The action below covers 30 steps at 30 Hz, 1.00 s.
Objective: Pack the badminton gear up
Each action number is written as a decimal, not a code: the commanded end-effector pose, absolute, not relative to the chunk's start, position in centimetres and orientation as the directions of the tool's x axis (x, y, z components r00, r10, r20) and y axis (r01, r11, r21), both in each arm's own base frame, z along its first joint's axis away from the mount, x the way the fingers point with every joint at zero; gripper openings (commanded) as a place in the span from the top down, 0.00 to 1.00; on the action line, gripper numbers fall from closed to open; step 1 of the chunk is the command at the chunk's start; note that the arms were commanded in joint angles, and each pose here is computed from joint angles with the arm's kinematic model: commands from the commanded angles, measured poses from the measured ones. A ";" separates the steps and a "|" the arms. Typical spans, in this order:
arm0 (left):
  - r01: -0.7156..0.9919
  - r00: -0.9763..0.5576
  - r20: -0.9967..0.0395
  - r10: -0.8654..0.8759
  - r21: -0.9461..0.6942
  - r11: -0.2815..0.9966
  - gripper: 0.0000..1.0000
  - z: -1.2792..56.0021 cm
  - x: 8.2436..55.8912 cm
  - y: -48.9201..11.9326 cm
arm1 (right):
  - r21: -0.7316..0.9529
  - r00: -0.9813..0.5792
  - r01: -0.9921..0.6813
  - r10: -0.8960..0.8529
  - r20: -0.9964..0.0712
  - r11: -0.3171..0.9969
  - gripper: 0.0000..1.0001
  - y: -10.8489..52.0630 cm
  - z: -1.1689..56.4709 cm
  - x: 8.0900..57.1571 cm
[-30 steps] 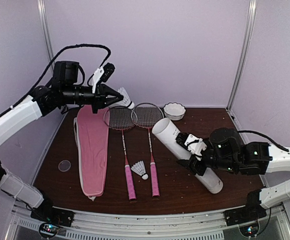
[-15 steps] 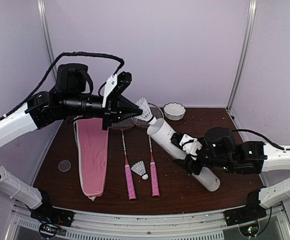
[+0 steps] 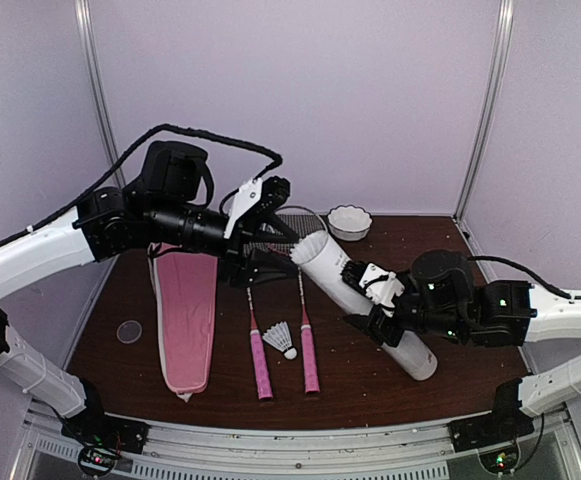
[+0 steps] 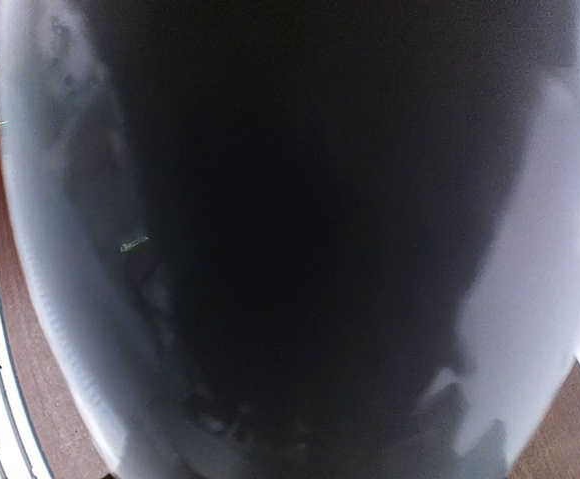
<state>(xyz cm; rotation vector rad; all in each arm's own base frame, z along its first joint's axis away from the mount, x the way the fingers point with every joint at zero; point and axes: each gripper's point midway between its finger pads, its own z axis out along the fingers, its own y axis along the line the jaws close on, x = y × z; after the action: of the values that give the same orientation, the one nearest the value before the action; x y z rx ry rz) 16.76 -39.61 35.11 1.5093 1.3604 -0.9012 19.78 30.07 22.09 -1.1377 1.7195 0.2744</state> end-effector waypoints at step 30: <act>0.954 0.234 -0.836 0.496 0.099 -0.284 0.45 29.6 13.5 -44.9 | -0.267 -0.019 -0.774 -0.443 -0.896 0.574 0.69 30.1 26.1 19.8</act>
<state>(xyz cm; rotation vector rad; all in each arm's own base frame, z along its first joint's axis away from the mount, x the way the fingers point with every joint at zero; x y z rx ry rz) 14.35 -43.81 29.23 1.8673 1.3646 -0.8729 19.02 29.42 20.63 -1.1990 1.7650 0.2653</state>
